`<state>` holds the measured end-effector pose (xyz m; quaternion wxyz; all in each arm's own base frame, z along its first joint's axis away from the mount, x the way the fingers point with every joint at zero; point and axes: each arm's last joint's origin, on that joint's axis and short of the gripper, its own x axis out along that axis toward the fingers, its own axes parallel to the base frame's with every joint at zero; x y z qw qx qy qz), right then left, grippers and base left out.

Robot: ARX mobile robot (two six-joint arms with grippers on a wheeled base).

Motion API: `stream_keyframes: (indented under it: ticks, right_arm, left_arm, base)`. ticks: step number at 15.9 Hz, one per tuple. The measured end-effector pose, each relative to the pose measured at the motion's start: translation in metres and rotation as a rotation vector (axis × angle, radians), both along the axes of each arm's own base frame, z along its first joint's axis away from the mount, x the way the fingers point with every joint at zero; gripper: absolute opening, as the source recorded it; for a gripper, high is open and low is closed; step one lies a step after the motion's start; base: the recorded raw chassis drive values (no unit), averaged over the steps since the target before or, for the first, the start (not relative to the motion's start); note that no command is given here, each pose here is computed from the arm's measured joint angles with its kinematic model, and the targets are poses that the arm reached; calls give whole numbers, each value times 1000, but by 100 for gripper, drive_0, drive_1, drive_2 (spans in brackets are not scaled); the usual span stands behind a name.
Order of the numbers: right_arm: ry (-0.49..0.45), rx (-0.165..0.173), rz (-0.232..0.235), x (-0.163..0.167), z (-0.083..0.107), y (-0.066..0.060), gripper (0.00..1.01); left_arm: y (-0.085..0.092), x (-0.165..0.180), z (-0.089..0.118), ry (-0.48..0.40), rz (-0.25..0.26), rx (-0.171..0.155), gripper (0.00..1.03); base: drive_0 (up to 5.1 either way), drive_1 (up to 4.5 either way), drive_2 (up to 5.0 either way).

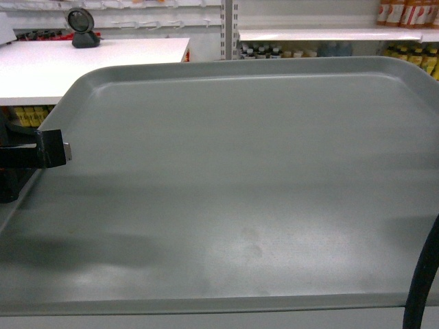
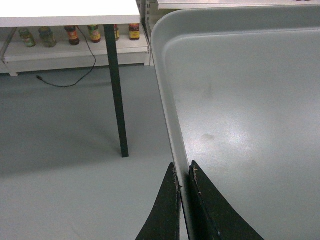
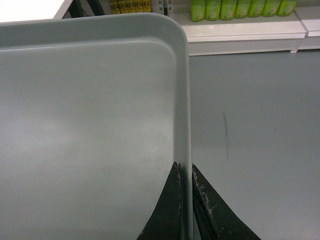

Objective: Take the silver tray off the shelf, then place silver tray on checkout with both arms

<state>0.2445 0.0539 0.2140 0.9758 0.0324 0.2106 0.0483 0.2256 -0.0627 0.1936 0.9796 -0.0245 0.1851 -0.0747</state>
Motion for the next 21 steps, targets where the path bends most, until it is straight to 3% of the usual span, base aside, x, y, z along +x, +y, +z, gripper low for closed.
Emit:
stream_keyframes:
  ticks: [21]
  right_arm:
    - [-1,0,1,0,0,0,3]
  left_arm:
    - [0,0,0,1,1,0,4]
  base:
    - [-498,243,243]
